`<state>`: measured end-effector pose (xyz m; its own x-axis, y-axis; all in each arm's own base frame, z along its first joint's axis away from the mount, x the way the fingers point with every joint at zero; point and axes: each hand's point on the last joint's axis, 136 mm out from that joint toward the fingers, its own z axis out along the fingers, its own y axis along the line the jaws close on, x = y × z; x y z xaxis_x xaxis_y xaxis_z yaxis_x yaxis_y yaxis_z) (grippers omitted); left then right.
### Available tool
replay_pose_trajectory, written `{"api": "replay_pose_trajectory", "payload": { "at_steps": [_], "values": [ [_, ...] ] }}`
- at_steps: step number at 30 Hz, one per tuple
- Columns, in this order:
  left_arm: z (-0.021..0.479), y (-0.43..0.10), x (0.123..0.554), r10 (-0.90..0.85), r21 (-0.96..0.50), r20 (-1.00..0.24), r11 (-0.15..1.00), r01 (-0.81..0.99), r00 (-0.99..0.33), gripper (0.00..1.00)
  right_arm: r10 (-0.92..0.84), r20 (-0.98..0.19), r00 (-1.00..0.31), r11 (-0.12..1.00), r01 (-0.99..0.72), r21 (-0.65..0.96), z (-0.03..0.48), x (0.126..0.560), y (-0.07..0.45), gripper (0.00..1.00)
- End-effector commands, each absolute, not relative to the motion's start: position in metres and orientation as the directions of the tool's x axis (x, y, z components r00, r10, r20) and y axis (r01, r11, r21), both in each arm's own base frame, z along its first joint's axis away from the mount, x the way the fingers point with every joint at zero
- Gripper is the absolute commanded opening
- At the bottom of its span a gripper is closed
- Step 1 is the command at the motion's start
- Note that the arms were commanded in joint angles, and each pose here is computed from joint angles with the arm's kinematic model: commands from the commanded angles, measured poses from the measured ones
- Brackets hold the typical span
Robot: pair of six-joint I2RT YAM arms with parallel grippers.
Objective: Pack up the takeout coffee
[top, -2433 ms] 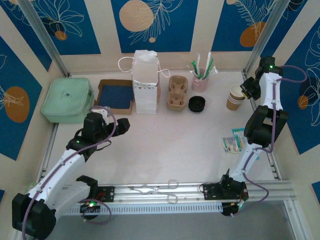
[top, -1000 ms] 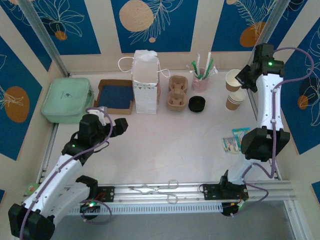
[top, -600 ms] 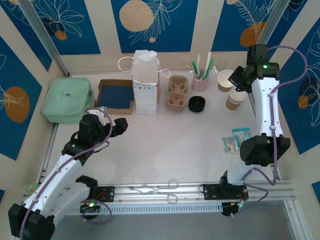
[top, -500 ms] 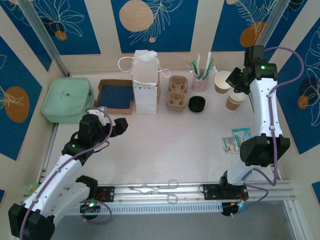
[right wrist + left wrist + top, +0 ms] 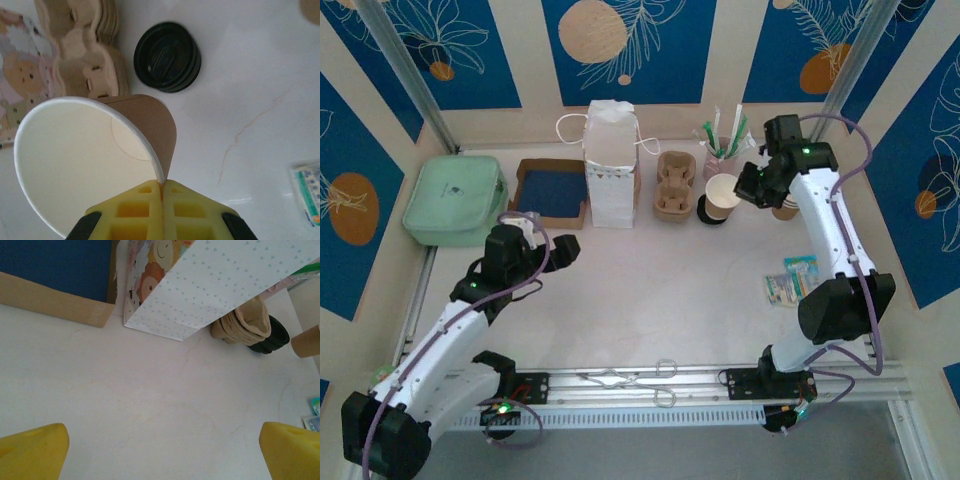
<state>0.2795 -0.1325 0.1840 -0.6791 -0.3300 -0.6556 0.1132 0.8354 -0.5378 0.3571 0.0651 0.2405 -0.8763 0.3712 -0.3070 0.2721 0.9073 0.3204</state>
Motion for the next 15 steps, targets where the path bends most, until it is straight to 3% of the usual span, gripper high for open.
{"api": "replay_pose_trajectory", "payload": {
  "at_steps": [1, 15],
  "values": [
    [0.191, -0.142, 0.28, -0.337, -0.564, -0.658, 0.813, 0.144, -0.674, 0.97, 0.297, -0.296, -0.908, 0.922, 0.192, 0.337, 0.237, 0.349, 0.091, 0.02],
    [0.182, -0.148, 0.28, -0.331, -0.57, -0.641, 0.81, 0.141, -0.692, 0.97, 0.126, -0.166, -0.978, 0.955, 0.074, 0.288, 0.177, 0.316, 0.164, 0.02]
  ]
}}
